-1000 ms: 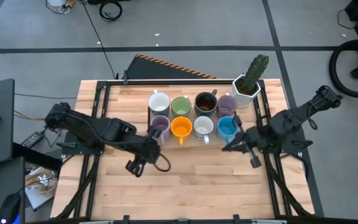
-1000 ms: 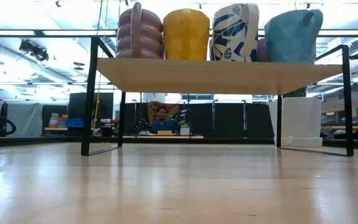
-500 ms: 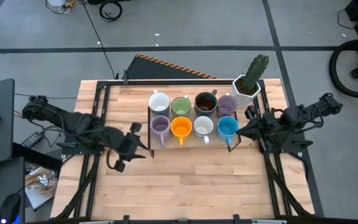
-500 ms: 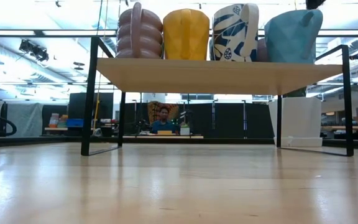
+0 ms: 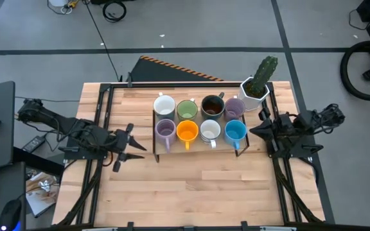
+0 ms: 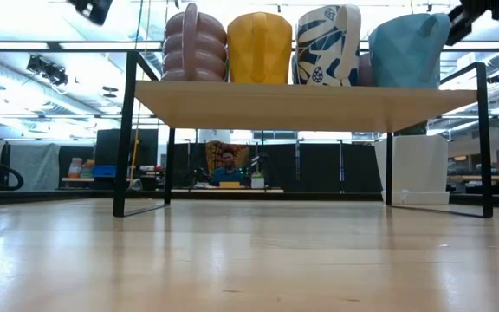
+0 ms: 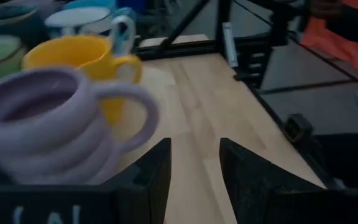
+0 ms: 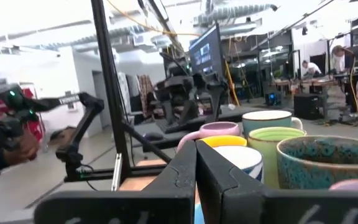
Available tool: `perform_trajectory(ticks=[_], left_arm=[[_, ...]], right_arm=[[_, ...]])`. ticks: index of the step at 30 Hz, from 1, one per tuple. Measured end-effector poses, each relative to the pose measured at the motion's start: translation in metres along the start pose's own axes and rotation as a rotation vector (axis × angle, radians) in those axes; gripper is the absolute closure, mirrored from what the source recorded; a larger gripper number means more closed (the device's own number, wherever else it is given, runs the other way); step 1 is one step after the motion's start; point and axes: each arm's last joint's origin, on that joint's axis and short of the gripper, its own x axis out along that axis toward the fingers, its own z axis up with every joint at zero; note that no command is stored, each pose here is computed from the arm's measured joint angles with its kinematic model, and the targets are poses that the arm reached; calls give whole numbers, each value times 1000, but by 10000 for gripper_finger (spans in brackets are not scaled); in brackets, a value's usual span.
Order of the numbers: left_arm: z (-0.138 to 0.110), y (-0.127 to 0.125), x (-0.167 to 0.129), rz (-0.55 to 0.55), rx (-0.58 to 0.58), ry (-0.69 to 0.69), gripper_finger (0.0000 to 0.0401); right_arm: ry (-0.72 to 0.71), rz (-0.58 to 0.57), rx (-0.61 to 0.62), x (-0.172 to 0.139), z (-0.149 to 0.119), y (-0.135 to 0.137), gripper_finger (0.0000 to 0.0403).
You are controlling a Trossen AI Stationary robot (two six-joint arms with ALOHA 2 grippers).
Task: Place coffee mugs
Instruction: Return to Home Position
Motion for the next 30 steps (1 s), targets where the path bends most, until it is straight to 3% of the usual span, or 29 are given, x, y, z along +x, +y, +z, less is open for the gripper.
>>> perform_trajectory(ticks=[11, 17, 30], left_arm=[[-41, 8, -8, 115, -59, -129, 259], [-72, 10, -9, 143, -70, -197, 259], [-111, 17, -23, 209, -17, -296, 260]], right_arm=[[-1, -92, 8, -6, -37, -7, 395], [9, -57, 0, -5, -52, -6, 395], [50, -50, 29, -4, -66, -6, 395]])
